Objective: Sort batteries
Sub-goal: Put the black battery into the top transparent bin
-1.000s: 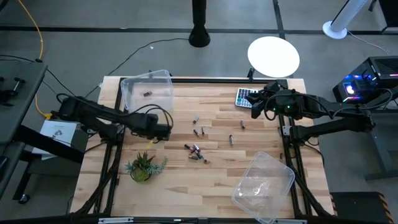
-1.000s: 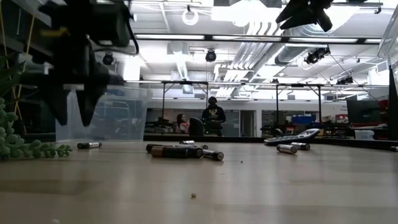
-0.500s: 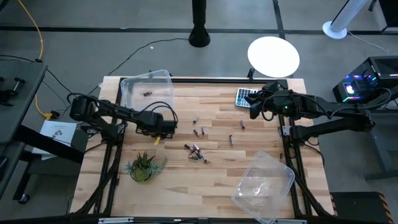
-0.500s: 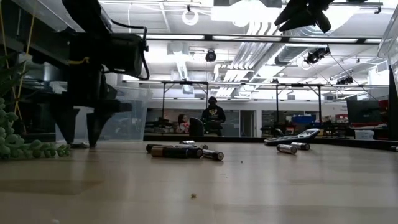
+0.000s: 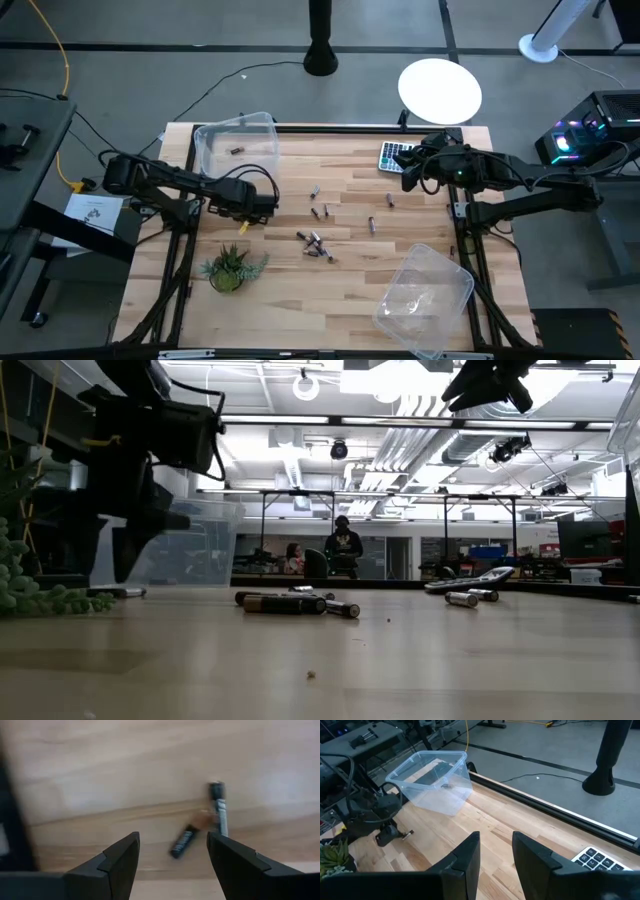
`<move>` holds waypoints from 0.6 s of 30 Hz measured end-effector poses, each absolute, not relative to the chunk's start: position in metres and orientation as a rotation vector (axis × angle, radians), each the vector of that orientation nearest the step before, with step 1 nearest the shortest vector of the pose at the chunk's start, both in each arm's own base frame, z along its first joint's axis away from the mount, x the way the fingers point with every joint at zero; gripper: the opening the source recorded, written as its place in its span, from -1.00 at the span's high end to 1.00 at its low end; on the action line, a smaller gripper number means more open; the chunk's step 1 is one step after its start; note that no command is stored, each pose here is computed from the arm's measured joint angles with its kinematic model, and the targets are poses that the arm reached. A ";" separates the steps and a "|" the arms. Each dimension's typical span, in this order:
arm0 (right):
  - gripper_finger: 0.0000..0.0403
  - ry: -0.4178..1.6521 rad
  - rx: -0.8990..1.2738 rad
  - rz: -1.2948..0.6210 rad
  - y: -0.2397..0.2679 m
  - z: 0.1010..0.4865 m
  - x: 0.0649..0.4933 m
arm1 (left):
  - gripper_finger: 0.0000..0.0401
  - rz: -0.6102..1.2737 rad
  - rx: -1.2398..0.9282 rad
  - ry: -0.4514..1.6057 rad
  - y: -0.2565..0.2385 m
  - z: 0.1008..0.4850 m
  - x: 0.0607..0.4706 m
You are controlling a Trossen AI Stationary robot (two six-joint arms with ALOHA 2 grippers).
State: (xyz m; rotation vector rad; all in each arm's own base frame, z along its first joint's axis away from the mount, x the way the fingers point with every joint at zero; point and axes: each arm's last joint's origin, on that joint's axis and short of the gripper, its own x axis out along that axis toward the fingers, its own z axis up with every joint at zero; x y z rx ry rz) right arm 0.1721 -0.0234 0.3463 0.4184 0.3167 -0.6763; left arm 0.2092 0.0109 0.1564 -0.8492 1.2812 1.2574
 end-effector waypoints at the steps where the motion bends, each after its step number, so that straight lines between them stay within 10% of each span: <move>1: 0.46 0.317 0.418 -0.676 -0.023 0.346 0.172 | -0.13 1.236 -0.831 1.285 0.011 0.158 0.209; 18: 0.46 0.309 0.435 -0.684 -0.024 0.346 0.172 | -0.06 0.897 -0.675 1.418 0.017 0.129 0.199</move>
